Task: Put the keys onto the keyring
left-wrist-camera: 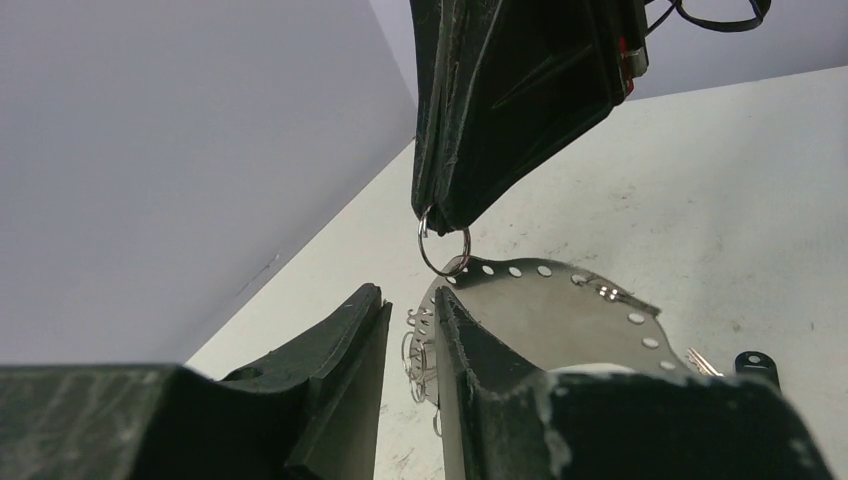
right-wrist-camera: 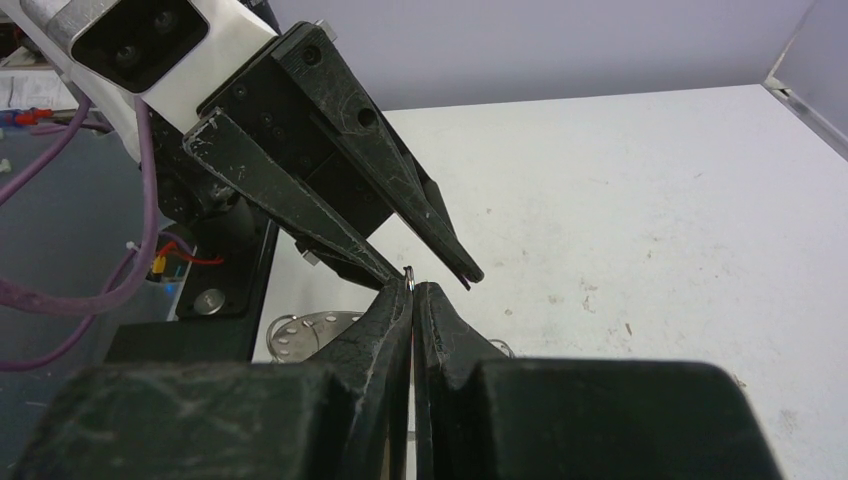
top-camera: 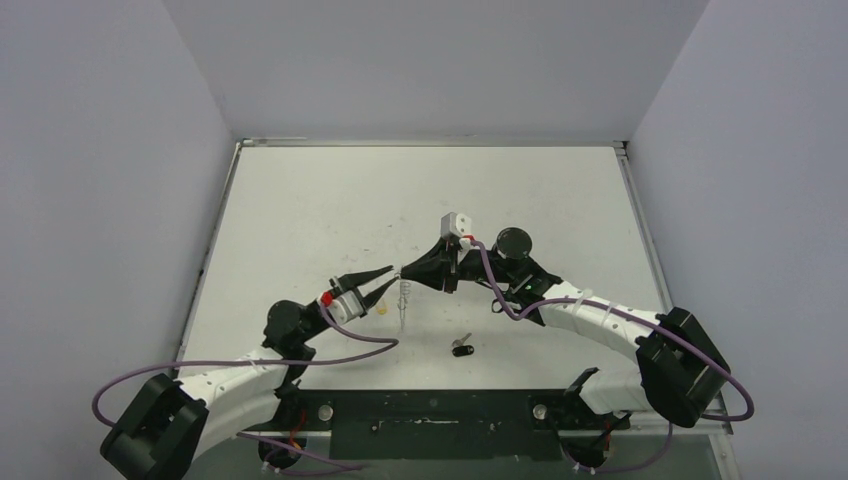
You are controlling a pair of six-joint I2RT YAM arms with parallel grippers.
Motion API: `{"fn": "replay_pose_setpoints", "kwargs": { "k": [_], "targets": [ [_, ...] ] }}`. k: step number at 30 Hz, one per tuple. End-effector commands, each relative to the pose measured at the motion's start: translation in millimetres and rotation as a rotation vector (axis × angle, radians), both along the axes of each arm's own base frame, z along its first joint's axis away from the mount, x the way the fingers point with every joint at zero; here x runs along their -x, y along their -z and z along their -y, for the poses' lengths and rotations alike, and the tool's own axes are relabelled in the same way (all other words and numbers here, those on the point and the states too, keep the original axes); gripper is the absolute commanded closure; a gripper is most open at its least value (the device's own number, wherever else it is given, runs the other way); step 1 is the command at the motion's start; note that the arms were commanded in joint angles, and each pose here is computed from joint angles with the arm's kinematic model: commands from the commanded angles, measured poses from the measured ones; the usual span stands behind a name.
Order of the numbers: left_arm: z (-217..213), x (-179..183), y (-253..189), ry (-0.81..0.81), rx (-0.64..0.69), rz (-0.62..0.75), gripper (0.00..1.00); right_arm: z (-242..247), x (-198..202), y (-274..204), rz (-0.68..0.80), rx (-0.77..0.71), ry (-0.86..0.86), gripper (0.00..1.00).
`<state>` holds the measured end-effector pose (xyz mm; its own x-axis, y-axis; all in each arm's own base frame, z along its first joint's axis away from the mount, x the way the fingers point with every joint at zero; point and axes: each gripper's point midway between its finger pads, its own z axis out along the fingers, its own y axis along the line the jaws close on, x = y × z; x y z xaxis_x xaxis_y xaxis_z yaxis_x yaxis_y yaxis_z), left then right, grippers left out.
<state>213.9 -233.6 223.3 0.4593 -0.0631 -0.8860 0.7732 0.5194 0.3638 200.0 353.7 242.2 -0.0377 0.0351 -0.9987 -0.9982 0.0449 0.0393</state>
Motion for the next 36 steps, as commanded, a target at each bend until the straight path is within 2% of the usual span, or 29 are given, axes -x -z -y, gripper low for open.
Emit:
{"fn": "replay_pose_setpoints", "kwargs": {
  "k": [1,9,22,36],
  "targets": [
    [3,1,-22,0.02,0.062,0.041,0.77,-1,4,-21,0.072,-0.066,-0.032,1.0],
    [10,5,-25,0.068,0.066,0.046,0.7,-1,4,-20,0.074,-0.063,-0.027,1.0],
    [14,14,-37,0.121,0.072,0.068,0.74,-1,3,-18,0.073,-0.056,-0.023,1.0],
    [12,20,-41,0.136,0.073,0.06,0.68,0,1,-17,0.069,-0.054,-0.014,1.0]
  ]
}}
